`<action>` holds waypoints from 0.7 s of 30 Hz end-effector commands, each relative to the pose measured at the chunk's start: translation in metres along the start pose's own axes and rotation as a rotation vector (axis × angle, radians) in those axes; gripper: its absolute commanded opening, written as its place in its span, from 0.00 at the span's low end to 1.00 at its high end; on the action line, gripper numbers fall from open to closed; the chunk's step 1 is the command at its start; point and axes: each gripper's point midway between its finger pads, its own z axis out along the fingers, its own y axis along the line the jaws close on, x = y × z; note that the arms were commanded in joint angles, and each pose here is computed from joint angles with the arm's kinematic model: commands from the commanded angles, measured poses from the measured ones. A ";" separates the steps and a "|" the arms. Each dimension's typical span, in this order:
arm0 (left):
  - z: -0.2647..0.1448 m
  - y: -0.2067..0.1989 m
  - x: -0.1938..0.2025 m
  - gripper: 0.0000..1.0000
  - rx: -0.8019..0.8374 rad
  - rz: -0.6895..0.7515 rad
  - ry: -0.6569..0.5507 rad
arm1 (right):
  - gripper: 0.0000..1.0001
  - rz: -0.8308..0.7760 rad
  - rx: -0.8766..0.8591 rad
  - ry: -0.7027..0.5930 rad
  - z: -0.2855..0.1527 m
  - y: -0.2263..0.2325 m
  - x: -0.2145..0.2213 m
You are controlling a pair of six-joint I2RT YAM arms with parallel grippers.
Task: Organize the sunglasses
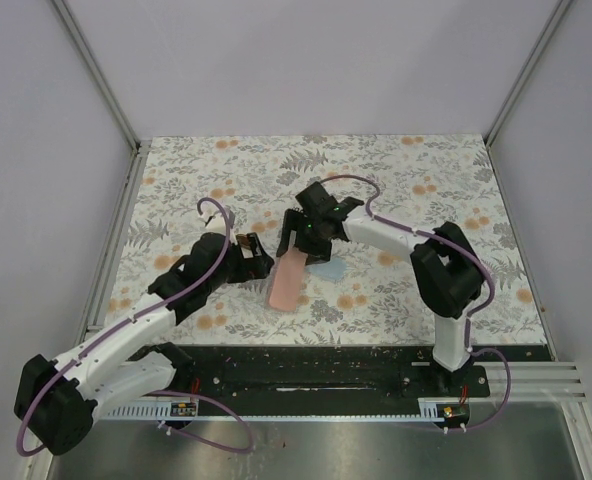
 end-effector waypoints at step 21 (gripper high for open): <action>0.058 -0.016 0.040 0.99 -0.213 0.183 0.268 | 0.99 0.012 -0.093 -0.317 -0.093 -0.049 -0.027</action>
